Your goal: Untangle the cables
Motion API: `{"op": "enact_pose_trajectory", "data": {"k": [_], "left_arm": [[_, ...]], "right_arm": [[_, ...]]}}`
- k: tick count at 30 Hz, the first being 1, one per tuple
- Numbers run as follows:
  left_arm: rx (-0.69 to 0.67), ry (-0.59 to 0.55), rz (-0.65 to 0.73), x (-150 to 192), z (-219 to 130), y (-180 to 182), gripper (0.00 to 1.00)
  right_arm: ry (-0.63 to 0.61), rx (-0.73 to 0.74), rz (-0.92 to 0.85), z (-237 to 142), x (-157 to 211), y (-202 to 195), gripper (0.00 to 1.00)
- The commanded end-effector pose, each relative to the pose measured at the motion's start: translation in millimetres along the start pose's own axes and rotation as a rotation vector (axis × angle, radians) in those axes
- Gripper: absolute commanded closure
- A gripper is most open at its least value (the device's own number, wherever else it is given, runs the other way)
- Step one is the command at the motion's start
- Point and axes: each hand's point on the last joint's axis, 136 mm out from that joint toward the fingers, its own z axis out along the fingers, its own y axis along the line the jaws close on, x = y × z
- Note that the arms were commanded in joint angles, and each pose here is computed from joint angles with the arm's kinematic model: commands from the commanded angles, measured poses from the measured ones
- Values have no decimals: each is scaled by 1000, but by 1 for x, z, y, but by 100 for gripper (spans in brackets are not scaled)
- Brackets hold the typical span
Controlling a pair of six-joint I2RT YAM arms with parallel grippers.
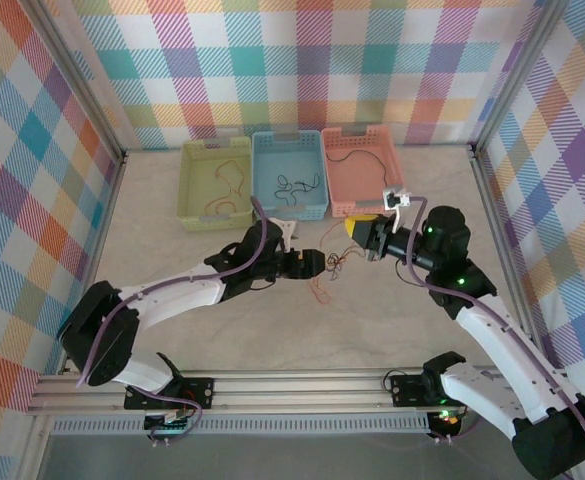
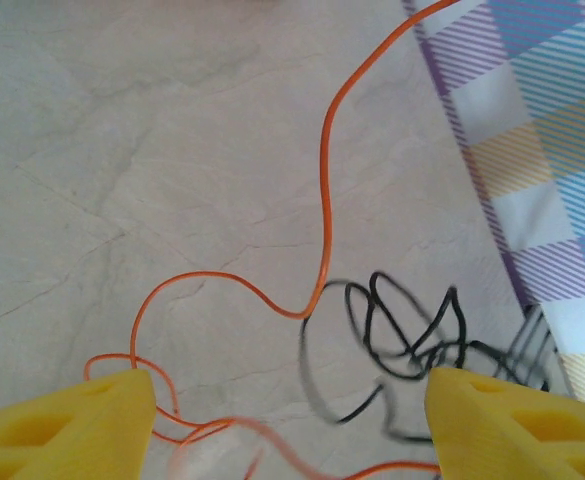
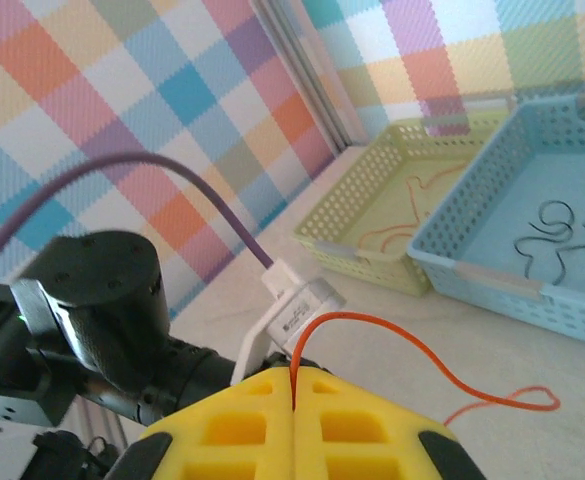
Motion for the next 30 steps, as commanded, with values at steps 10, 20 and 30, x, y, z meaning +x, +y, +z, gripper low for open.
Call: {"op": "enact_pose_trajectory", "data": {"k": [10, 20, 30], "left_arm": [[140, -67, 125, -9, -23, -33, 27], [92, -119, 188, -42, 2, -39, 25], [79, -27, 202, -2, -32, -38, 26]], "right_arm": [[-83, -246, -18, -11, -71, 72, 100], [-79, -350, -7, -18, -98, 103, 100], [-111, -252, -13, -14, -111, 91, 100]]}}
